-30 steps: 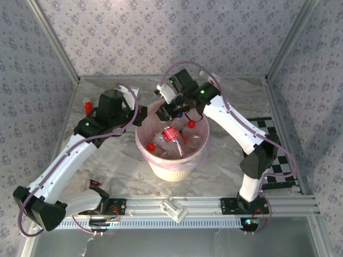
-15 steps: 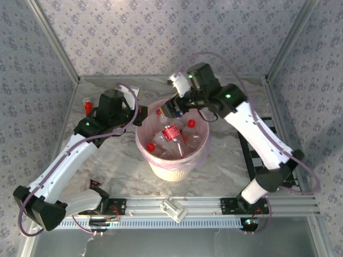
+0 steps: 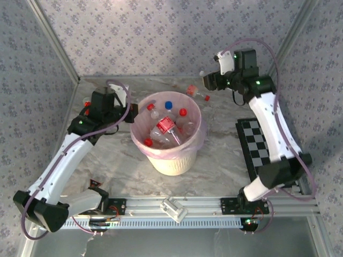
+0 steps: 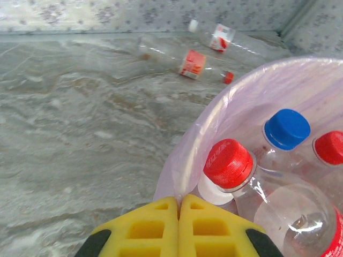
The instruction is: Put the plastic bottles in the bin
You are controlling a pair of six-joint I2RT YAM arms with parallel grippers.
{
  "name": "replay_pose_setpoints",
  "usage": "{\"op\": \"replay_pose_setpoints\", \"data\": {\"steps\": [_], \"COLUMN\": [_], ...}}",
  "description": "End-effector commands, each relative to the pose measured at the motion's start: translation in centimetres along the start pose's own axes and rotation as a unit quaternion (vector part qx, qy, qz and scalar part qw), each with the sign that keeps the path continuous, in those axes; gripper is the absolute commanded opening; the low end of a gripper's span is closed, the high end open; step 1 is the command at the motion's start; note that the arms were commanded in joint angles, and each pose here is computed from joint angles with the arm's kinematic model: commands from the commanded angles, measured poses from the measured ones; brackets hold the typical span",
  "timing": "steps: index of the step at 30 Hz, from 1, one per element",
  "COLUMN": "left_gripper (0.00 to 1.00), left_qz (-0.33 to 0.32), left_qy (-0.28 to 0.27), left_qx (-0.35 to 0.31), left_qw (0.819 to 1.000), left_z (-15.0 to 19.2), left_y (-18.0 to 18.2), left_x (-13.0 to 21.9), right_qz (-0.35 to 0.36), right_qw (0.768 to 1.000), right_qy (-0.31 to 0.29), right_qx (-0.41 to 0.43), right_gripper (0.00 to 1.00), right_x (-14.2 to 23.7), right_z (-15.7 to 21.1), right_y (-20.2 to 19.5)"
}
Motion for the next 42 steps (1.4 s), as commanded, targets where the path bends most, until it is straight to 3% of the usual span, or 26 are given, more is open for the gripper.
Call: {"op": "replay_pose_setpoints", "data": {"steps": [1,8,14,25,37,40,42], "left_gripper": [0.00,0.00,0.00,0.00,0.00,0.00,0.00], "left_qz": [-0.031,-0.013,0.001,0.011,0.010,0.012,0.015], "left_qy": [-0.027,-0.022,-0.014,-0.005,-0.010,-0.010,-0.011], "left_qx": [0.024,0.047,0.055,0.057,0.047,0.046,0.046], "left_qw": [0.999,0.999,0.998,0.998,0.999,0.999,0.999], "left_z": [-1.0,0.1,0.3,0.4,0.4,0.4,0.3], "left_y": [0.8,1.0,0.8,0.8,0.9,0.8,0.7], "left_x": [2.3,2.1,1.6,0.2,0.5,0.5,0.6], "right_qz": [-0.024,-0.081,-0.082,-0.066,-0.032,-0.030,-0.031], "right_qw": [0.999,0.991,0.983,0.979,0.975,0.974,0.974], "right_qy": [0.044,0.108,0.160,0.192,0.222,0.226,0.222], "right_qx": [0.014,0.023,0.034,0.017,0.014,0.017,0.017], "right_gripper": [0.68,0.84,0.96,0.97,1.00,0.97,0.84], "right_x": [-4.8,-11.4,-16.1,-24.4,-29.5,-29.9,-29.9], "right_z": [2.6,6.4,9.0,10.9,12.3,12.1,12.0], "right_y": [-1.6,-2.6,-3.7,-3.5,-2.8,-2.7,-2.7]}}
Point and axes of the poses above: each hand's point on the last joint's axis, 136 mm out from that joint toward the fingers, its own x axis back along the fingers, its own y axis along the line the jaws close on, z = x × y, the point moved 7 cm from there along x, back along the fingers, and after that the axes turned 11 degrees about x, right-handed, at the moved point
